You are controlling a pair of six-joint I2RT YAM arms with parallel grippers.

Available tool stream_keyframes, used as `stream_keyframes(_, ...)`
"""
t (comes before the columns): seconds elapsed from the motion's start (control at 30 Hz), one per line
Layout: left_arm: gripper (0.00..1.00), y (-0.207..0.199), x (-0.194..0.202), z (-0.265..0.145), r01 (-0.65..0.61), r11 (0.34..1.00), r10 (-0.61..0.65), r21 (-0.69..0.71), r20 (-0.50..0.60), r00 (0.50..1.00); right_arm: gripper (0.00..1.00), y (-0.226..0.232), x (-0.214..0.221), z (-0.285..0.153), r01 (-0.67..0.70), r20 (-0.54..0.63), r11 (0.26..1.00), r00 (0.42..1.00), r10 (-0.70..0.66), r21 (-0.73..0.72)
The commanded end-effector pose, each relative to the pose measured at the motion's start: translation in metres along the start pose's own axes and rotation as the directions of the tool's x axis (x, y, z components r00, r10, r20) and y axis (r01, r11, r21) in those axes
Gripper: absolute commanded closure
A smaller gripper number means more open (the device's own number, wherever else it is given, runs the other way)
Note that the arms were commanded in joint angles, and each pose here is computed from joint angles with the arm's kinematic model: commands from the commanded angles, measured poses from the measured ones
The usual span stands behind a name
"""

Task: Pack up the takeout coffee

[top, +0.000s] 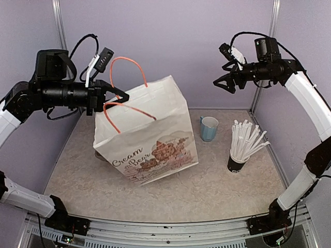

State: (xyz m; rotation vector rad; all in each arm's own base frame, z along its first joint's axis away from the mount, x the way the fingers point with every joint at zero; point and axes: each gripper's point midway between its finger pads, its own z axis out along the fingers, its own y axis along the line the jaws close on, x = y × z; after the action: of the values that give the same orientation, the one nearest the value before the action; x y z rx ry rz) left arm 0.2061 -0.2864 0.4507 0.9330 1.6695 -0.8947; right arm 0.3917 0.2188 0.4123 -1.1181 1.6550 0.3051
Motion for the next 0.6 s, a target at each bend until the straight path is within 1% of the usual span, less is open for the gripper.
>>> stream_keyframes(0.0, 1.00, -0.042, 0.051, 0.018, -0.006, 0.976, 0.045, 0.218, -0.174, 0.984, 0.01, 0.004, -0.033, -0.037, -0.027, 0.157, 0.996, 0.987, 0.040, -0.081)
stream_keyframes(0.13, 1.00, -0.042, 0.087, 0.054, -0.003, 0.965, 0.087, 0.262, -0.312, 0.946, 0.01, 0.038, -0.027, -0.038, 0.014, 0.191, 0.967, 0.981, 0.036, -0.253)
stream_keyframes(0.23, 0.99, -0.042, 0.107, 0.079, -0.013, 0.952, 0.135, 0.305, -0.382, 0.914, 0.04, 0.064, -0.019, -0.039, 0.048, 0.195, 0.928, 0.980, 0.026, -0.370)
stream_keyframes(0.33, 0.98, -0.037, 0.128, 0.105, -0.009, 0.941, 0.167, 0.337, -0.443, 0.881, 0.05, 0.093, -0.004, -0.033, 0.070, 0.145, 0.893, 0.989, -0.005, -0.445)
stream_keyframes(0.43, 0.97, -0.034, 0.142, 0.130, 0.003, 0.928, 0.189, 0.372, -0.477, 0.858, 0.08, 0.126, 0.012, -0.022, 0.083, 0.081, 0.850, 0.996, -0.048, -0.520)
stream_keyframes(0.57, 0.97, -0.027, 0.153, 0.157, -0.001, 0.919, 0.219, 0.395, -0.506, 0.834, 0.09, 0.152, 0.029, -0.019, 0.101, 0.048, 0.808, 0.995, -0.090, -0.580)
